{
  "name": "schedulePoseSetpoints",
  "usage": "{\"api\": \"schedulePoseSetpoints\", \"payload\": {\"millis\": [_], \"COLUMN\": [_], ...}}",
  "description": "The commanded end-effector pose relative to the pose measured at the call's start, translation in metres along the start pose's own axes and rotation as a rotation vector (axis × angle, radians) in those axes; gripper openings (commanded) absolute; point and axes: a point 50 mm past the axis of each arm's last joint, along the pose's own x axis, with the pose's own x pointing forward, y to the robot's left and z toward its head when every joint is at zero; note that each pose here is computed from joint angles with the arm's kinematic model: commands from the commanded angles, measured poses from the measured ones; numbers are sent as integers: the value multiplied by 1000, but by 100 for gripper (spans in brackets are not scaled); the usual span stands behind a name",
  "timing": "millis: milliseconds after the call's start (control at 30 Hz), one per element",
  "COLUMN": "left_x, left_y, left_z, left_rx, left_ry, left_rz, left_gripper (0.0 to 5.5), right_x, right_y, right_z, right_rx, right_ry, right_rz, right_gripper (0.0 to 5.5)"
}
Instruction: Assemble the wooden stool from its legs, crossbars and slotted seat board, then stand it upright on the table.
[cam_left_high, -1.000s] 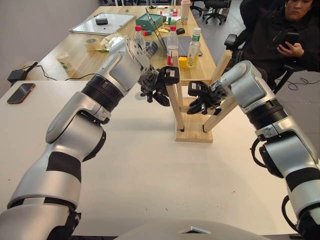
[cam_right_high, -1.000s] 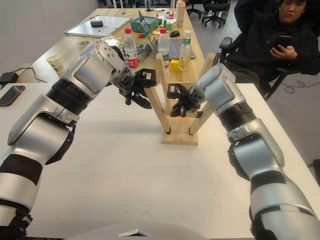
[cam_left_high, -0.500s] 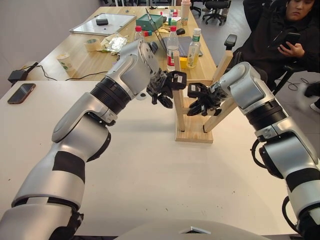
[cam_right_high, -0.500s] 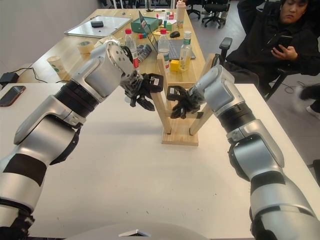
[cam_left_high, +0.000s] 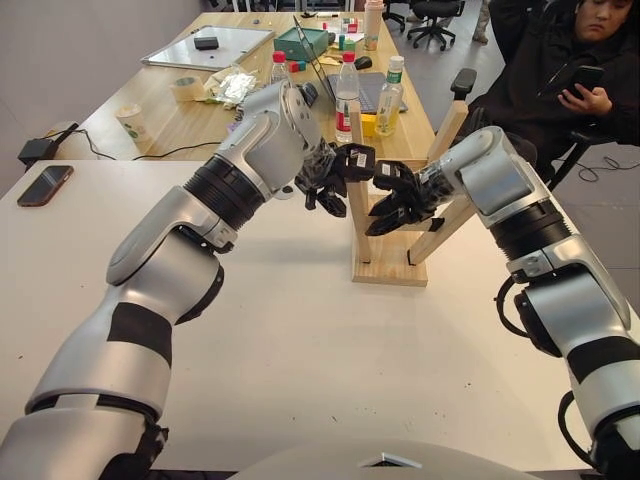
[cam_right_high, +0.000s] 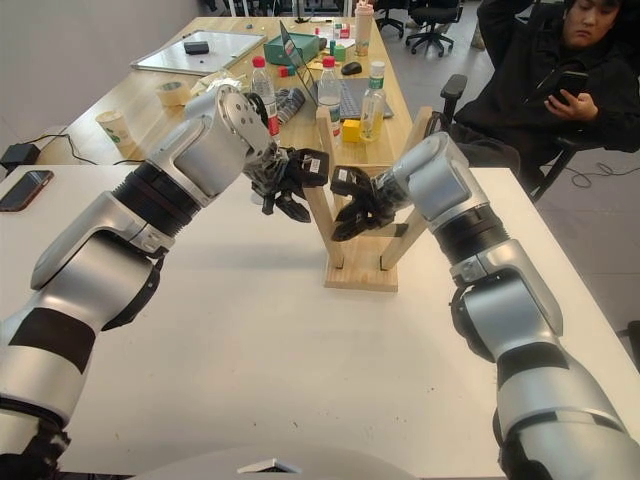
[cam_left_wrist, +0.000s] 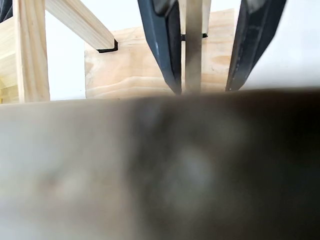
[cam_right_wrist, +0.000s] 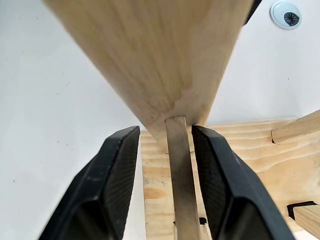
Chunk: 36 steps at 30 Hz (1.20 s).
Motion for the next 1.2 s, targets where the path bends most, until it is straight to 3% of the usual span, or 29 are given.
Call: {"api": "schedulePoseSetpoints", "payload": {"millis": [33,200,500,633,733,833,967,1100,1200], "left_x": [93,55,9,-25,-66,-90,-79,-77,-96], "left_y": [-66,-62,-70,-69,-62,-59,-54,-41,-26], "left_z": [-24,-24,-55,-73,-86,-84,-74,-49,-22], "left_rx": [-149,-223,-461,-636,-735,-781,-871,-928,-861], "left_ry": [-19,-172,-361,-504,-733,-988,-1171,-1353,-1450], "left_rz": [-316,-216,-9,176,462,632,732,777,782], "left_gripper": [204,204,204,204,204,156,95,30,2], "right_x": [-44,-80,-124,-151,-173,-165,-118,-85,-102], "right_y": [4,3,-7,-5,5,18,26,35,35], "right_z": [71,84,72,61,32,-6,-45,-47,-23], "right_rx": [-107,-123,10,18,94,202,378,412,344], "right_ry": [-246,-346,-591,-887,-1180,-1312,-1321,-1290,-1381], "right_rz": [21,-40,-179,-294,-445,-580,-661,-627,-606], "right_gripper": [188,188,188,188,132,72,4,0,0]}}
